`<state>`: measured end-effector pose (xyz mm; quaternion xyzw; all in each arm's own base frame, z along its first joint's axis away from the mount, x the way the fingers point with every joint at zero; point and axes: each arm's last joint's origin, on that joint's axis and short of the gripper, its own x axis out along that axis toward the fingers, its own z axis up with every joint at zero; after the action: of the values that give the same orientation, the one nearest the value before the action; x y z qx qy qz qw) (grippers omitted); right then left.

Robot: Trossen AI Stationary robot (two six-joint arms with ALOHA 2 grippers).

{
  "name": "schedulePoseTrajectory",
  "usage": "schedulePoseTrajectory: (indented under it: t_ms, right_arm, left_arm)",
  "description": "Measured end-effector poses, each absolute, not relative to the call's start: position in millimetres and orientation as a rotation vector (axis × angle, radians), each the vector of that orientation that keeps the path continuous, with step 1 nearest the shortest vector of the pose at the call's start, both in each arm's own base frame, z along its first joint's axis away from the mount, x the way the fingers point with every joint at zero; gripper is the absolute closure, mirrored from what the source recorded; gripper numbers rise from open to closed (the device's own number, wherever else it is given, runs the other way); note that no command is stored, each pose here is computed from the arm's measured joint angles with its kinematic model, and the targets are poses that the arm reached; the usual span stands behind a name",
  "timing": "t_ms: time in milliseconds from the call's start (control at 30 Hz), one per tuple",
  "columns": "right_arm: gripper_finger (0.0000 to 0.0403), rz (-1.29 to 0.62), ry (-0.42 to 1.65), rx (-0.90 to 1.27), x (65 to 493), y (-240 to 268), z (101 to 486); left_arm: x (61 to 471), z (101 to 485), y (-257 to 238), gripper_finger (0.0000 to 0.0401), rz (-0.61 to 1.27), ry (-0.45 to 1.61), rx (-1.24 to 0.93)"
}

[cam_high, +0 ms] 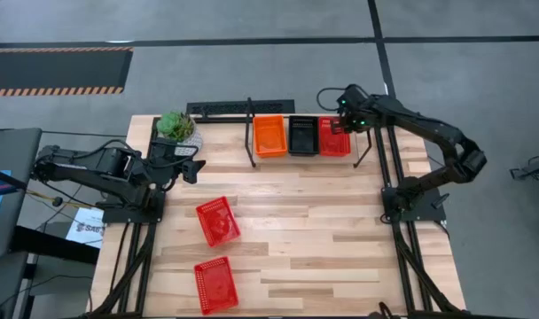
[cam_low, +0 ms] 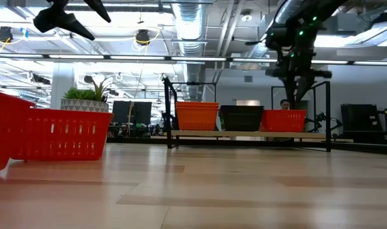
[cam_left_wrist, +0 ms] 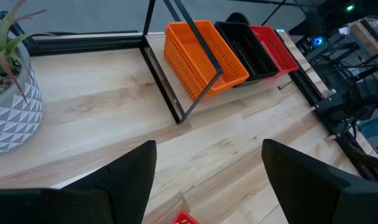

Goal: Stack baskets on shelf by color
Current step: Stack the top red bin on top of the other red bin on the shelf

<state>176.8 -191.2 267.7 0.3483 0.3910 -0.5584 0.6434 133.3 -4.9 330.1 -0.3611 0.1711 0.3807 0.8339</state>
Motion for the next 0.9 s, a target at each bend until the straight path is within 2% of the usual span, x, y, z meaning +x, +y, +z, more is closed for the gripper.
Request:
schedulePoseTrajectory:
  t_ms: [200,333,467,700,900]
  right_arm:
    - [0.0263,-1.212,0.687,0.751,173.7,-178.1,321.9]
    - [0.0264,-1.094,0.571,0.697,183.4,-160.6,359.5]
    - [0.0262,-0.902,0.531,0.661,207.0,-133.7,380.3]
    - [0.0268,-0.594,0.530,0.630,270.2,-67.7,372.6]
    - [0.0273,-0.435,0.553,0.634,334.3,-19.8,336.1]
  left_arm:
    - [133.3,330.0,-5.0,0.0122,0.804,0.364,-0.775]
    - [133.3,330.0,-5.1,0.0122,0.802,0.365,-0.780]
    - [133.4,329.9,-5.2,0.0122,0.801,0.367,-0.780]
    - [133.8,329.3,-6.6,0.0122,0.760,0.404,-0.805]
    - [134.1,328.7,-7.8,0.0122,0.716,0.449,-0.792]
